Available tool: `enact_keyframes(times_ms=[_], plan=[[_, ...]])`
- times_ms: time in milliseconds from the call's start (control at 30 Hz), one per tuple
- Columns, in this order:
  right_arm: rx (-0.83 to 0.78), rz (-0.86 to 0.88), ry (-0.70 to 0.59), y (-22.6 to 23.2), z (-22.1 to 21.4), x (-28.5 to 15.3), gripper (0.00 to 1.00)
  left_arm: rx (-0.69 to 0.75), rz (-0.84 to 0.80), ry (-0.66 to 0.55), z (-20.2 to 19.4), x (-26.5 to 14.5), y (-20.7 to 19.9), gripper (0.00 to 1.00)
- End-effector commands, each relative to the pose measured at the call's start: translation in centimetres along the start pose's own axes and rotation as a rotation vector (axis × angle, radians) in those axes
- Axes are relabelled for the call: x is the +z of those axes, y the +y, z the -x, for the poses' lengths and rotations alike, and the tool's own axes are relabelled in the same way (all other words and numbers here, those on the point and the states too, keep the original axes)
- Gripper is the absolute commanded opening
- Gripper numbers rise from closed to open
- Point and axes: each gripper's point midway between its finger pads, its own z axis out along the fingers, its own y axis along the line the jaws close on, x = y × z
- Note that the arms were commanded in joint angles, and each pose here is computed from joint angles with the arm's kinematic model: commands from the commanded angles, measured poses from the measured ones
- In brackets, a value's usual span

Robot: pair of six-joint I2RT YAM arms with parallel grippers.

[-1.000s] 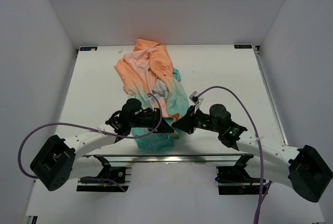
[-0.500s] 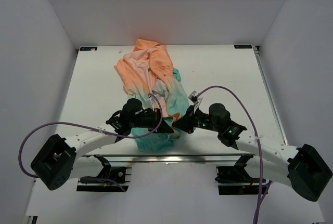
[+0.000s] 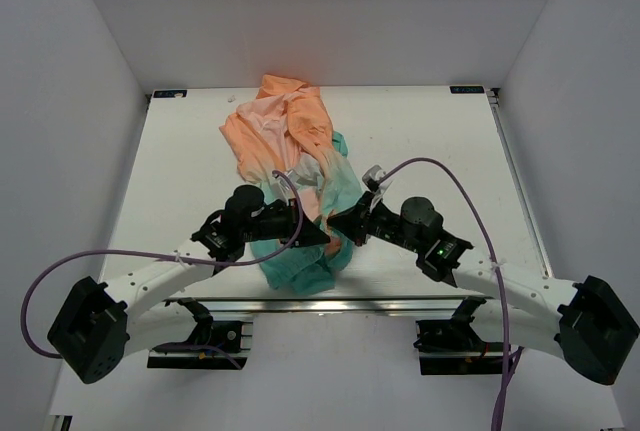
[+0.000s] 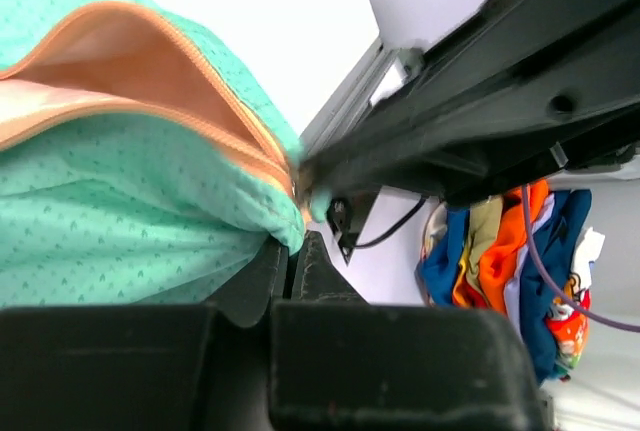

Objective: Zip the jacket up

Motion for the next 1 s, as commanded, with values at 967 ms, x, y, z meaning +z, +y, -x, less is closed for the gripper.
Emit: enact_keyframes(times_ms=[967], plan=[[-0.371, -0.654, -0.364, -25.6, 19.7, 10.4, 0.0, -0.451, 0.309, 0.389, -15.7, -8.1, 6.4, 0.0]])
